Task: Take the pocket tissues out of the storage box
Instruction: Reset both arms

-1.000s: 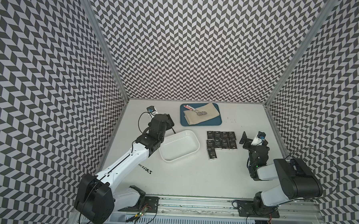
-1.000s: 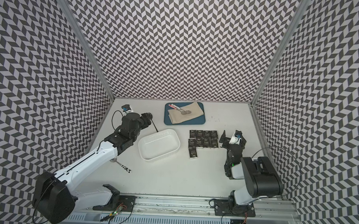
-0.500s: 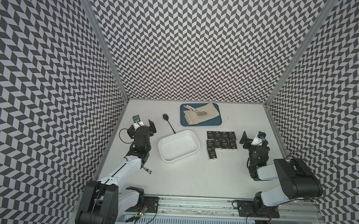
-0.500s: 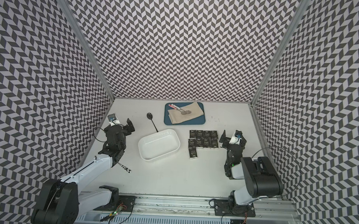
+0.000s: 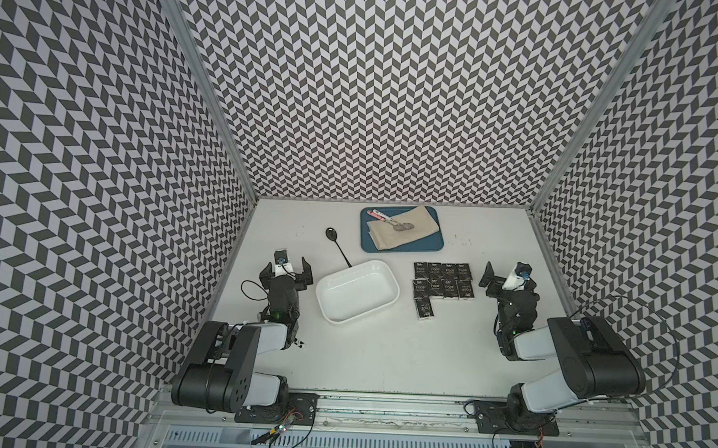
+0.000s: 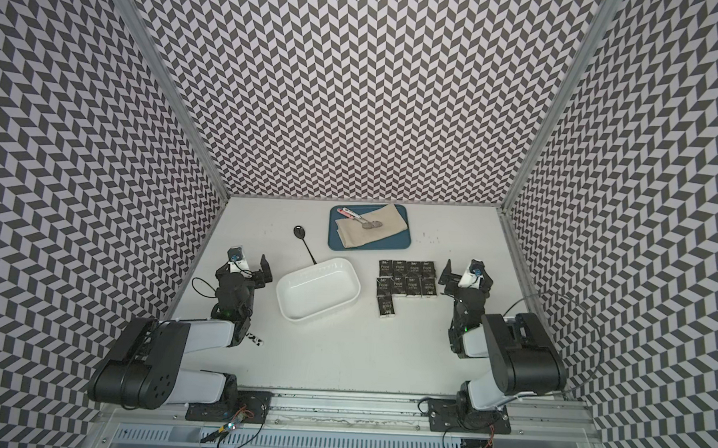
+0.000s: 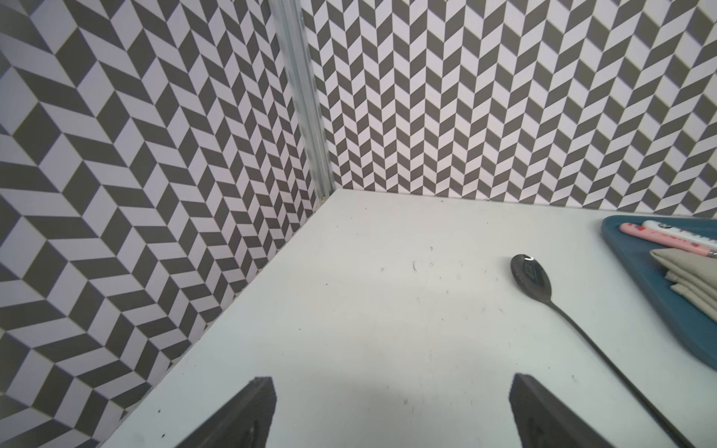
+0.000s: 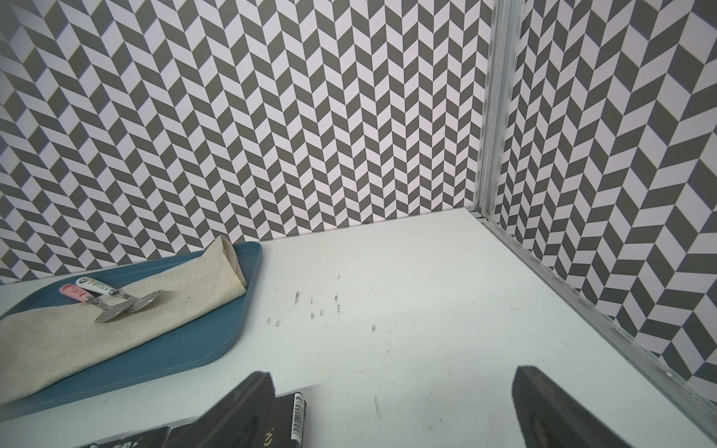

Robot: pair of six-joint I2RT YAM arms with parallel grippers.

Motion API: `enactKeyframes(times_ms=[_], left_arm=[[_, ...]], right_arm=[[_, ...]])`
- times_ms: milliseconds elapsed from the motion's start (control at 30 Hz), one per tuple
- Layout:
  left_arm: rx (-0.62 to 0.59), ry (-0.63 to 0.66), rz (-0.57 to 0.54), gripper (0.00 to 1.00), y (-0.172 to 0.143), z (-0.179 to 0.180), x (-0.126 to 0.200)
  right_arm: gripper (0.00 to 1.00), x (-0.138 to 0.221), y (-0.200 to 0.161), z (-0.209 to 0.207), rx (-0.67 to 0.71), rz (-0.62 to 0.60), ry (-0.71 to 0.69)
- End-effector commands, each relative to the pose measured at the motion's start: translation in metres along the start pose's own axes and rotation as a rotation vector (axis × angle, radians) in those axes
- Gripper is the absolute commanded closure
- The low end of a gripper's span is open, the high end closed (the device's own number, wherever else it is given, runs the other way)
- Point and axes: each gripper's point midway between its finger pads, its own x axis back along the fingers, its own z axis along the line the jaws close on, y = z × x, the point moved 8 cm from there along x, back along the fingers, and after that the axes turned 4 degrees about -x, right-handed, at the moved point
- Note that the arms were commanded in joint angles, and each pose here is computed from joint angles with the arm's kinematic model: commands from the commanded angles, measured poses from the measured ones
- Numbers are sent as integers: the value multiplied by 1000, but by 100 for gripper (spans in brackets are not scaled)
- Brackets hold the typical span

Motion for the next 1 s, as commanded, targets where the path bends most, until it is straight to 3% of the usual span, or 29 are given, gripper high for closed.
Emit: enactKeyframes(times_ms=[0,300,367,967], left_arm=[[26,-76,-146,1,13,-5,8],[-3,-119,-177,1,2,-11,3],[8,-138,-102,1,0,-11,-7],[14,-162,-105,1,0,-9,-10]], right_arm=[[1,-2,9,2,-4,-40,3],[1,-2,9,2,-6,-41,0],[1,-2,9,2,-6,-41,0],[1,-2,8,2,-3,-36,-1]])
